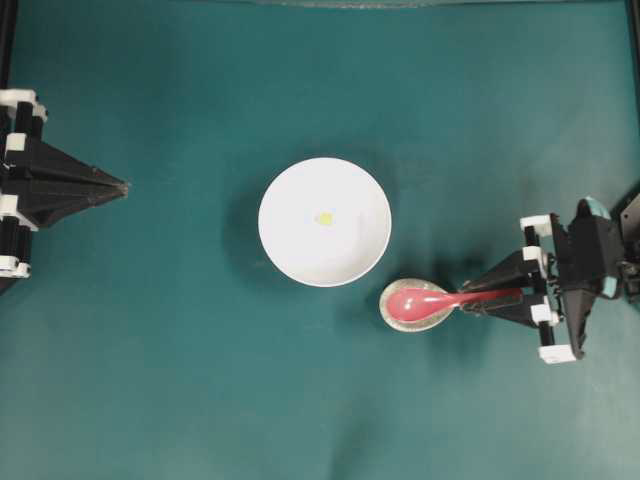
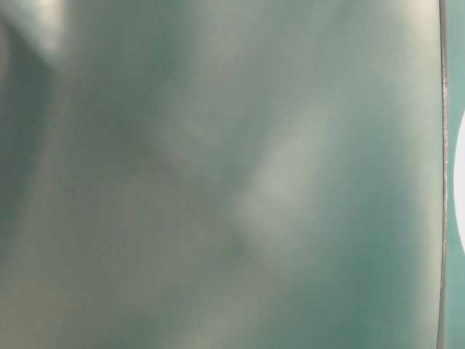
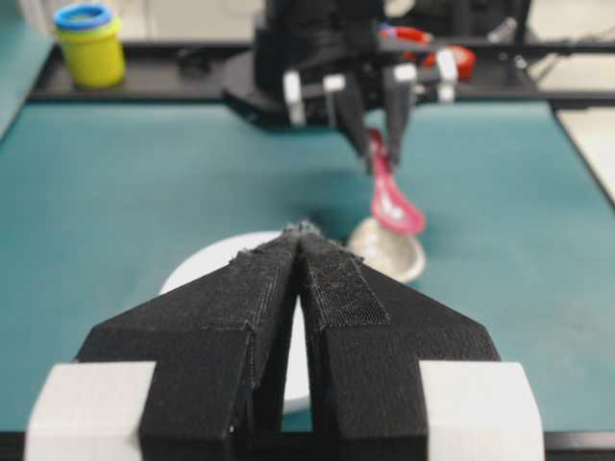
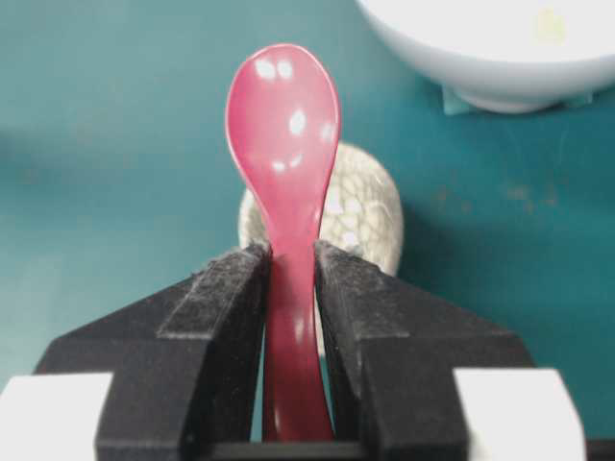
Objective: Scoop the yellow hexagonal prism block from the bowl with a spoon using the right arm.
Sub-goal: 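Lift the red spoon with the right gripper and carry it over the bowl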
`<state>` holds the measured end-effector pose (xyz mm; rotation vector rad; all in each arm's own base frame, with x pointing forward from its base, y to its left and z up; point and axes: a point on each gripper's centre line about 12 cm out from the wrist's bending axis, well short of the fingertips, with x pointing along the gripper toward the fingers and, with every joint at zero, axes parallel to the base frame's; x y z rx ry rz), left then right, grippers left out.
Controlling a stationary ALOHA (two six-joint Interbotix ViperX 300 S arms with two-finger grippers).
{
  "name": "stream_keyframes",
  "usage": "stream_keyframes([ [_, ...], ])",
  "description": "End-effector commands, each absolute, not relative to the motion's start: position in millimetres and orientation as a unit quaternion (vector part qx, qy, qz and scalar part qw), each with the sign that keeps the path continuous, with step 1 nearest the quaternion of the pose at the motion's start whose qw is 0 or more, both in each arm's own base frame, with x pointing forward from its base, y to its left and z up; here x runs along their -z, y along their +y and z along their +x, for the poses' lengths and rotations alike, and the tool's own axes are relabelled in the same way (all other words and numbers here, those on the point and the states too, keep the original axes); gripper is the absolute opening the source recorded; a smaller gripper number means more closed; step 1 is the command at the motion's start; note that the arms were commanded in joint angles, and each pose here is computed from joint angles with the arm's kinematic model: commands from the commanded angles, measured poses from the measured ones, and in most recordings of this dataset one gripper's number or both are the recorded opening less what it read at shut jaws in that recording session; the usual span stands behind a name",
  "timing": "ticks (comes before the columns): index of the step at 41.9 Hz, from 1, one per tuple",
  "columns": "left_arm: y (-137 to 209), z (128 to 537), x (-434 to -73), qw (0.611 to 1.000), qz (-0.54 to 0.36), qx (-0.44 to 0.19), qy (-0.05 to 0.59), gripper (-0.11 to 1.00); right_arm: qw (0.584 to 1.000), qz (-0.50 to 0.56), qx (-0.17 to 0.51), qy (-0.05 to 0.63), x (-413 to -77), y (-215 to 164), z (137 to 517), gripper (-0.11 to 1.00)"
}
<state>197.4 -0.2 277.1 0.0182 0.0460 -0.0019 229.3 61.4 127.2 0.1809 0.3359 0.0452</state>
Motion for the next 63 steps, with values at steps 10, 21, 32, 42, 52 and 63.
stream_keyframes([
  [10,0,199,-285,1.000,0.012,0.000,0.012,0.00,0.986,0.089,-0.030,0.140,-175,52,234,0.24],
  [21,0,199,-285,1.000,0.011,0.001,0.011,0.00,0.980,0.097,-0.013,0.175,-219,28,250,0.24],
  [32,0,199,-285,1.000,0.011,0.001,0.012,0.00,0.952,0.132,0.012,0.276,-241,-2,271,0.24],
  [42,0,199,-285,1.000,0.011,0.001,0.011,0.00,0.930,0.153,0.022,0.333,-252,-21,294,0.24],
  [52,0,200,-282,1.000,0.008,0.001,0.018,0.00,0.894,0.181,0.010,0.409,-256,-29,319,0.24],
  [63,0,199,-284,1.000,0.013,0.000,0.018,0.00,0.851,0.185,0.024,0.492,-256,-42,345,0.24],
])
